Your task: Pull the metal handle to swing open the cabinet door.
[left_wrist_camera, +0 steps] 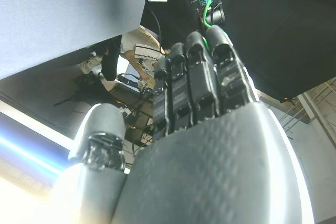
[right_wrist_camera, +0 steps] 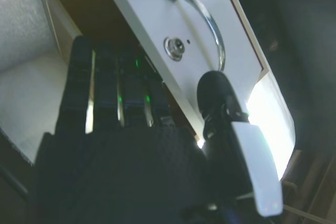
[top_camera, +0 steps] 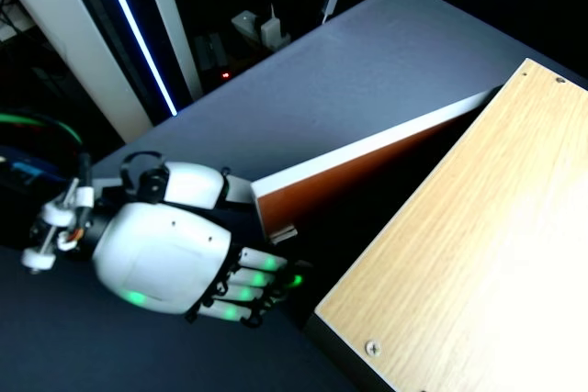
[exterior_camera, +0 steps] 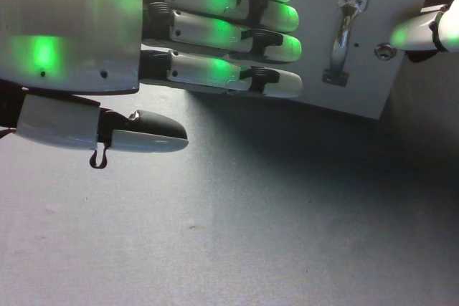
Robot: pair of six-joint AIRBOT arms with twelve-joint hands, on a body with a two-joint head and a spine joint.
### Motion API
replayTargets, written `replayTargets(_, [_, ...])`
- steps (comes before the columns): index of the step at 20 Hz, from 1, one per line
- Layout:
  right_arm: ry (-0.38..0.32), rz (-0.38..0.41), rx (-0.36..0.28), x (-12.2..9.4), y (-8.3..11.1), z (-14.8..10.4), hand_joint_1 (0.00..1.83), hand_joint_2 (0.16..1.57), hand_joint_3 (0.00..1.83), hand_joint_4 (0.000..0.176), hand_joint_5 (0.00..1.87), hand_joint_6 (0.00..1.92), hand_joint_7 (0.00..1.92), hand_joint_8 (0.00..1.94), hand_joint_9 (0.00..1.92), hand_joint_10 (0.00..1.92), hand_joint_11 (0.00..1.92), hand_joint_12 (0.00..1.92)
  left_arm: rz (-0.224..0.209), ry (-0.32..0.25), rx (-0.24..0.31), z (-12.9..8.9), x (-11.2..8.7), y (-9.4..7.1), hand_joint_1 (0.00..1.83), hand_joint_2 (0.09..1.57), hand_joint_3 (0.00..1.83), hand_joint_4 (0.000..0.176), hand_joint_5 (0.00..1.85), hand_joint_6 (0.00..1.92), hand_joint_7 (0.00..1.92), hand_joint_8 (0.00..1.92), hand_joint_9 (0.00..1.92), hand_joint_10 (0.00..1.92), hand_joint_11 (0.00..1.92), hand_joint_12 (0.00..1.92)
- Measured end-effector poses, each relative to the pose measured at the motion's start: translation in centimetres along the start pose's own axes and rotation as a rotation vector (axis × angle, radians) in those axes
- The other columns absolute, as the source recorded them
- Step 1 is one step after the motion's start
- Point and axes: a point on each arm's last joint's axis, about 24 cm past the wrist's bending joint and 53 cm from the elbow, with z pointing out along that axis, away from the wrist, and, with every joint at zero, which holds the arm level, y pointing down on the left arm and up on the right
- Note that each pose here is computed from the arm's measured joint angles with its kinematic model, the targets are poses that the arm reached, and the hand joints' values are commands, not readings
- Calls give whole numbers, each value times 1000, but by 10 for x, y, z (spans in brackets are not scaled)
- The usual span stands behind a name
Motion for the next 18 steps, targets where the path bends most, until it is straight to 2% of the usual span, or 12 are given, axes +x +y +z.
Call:
replayTargets(2, [5, 4, -6, 1, 1, 0, 0, 1501, 0, 0, 151, 1, 225, 0, 207, 0, 0, 581, 0, 0, 0, 0, 0, 0, 0, 1571, 51, 0, 198, 0, 225, 4, 204, 0, 0, 530])
replayTargets(3, [14, 5, -15, 4, 3, -1, 0, 1498, 0, 0, 135, 0, 211, 0, 195, 0, 0, 558, 0, 0, 0, 0, 0, 0, 0, 1571, 43, 0, 104, 0, 129, 4, 122, 0, 0, 368])
replayTargets(4, [21, 4, -20, 6, 5, -2, 0, 1498, 0, 0, 135, 0, 211, 0, 195, 0, 0, 558, 0, 0, 0, 0, 0, 0, 0, 1571, 43, 0, 104, 0, 129, 4, 122, 0, 0, 368])
replayTargets(5, [34, 6, -34, 10, 8, -3, 0, 1494, 0, 0, 126, 0, 196, 0, 179, 0, 0, 534, 0, 0, 0, 0, 0, 0, 0, 1571, 38, 0, 36, 1, 65, 3, 59, 1, 0, 223])
replayTargets(12, [89, 12, -86, 22, 16, -6, 0, 1502, 1, 0, 144, 2, 218, 2, 180, 1, 0, 549, 0, 0, -1, 0, 0, 0, 0, 1571, 54, 0, 20, 1, 53, 0, 32, 2, 0, 47])
replayTargets(14, [105, 5, -104, 24, 20, -8, 0, 1499, 0, 0, 150, 4, 223, 4, 186, 3, 0, 549, 0, 0, 0, 0, 0, 0, 0, 1571, 52, 0, 18, 0, 53, 0, 33, 3, 1, 46])
replayTargets(18, [190, -119, -174, 46, 29, -15, 0, 1503, 1, 0, 131, 2, 211, 3, 191, 2, 0, 523, 0, 0, 0, 0, 0, 0, 0, 1571, 44, 0, 20, 2, 61, 3, 42, 5, 18, 60])
